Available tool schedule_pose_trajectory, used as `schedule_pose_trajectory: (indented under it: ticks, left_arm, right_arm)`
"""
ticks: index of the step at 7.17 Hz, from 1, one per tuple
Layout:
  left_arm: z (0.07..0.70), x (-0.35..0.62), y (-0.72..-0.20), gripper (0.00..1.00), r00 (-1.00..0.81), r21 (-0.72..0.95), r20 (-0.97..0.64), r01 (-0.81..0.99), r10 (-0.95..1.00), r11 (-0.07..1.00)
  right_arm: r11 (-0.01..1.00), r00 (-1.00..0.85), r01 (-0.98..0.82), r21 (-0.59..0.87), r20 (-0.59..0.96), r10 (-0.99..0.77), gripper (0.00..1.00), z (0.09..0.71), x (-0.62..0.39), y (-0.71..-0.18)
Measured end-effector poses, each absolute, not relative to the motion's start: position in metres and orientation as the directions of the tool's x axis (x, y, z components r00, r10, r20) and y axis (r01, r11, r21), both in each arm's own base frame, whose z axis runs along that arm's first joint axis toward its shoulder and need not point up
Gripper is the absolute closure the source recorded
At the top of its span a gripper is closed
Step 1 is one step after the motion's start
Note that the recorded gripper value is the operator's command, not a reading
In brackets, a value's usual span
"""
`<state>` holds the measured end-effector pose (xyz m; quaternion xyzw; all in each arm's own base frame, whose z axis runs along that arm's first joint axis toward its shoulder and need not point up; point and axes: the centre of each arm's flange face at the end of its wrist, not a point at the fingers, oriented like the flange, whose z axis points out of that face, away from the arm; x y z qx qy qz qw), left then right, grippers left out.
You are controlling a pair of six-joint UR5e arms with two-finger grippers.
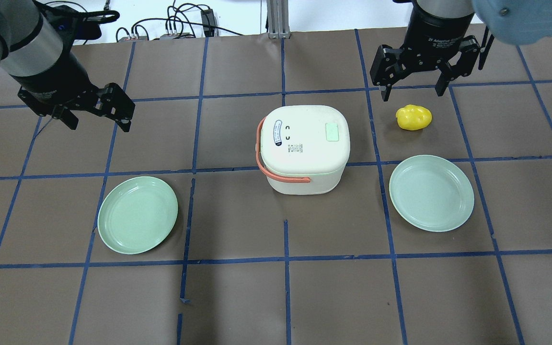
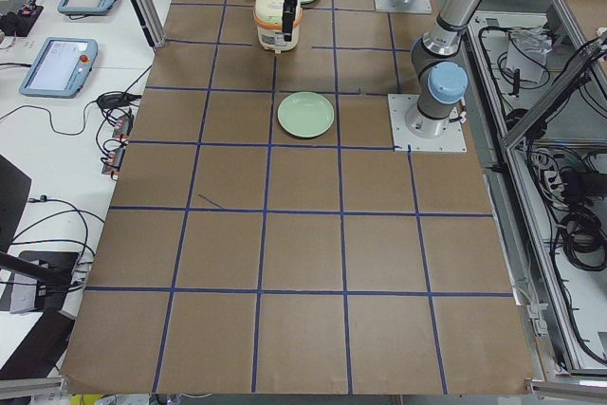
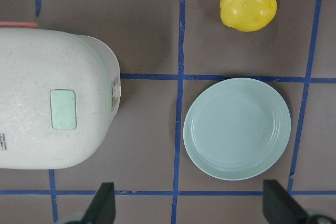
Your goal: Press rice cooker button
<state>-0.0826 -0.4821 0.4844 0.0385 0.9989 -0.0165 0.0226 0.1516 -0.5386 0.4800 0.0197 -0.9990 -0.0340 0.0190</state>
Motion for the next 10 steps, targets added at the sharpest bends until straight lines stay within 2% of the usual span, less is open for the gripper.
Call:
schedule_pose_trajectory:
  ticks: [6,10]
  left_arm:
    - [0.484,-0.082,-0.482,0.00,-0.996,-0.031,-0.046,0.077,0.076,0.997]
    - [0.484,-0.082,-0.482,0.00,-0.996,-0.031,-0.047,0.077,0.076,0.997]
  right_arm:
    - [0.998,-0.999,-0.035,0.061,0.035,-0.037,0.00,0.479,0.152,-0.541]
    - [0.997,-0.998,-0.062,-0.035,0.014,-0.061,0.00,0.490,0.168,-0.546]
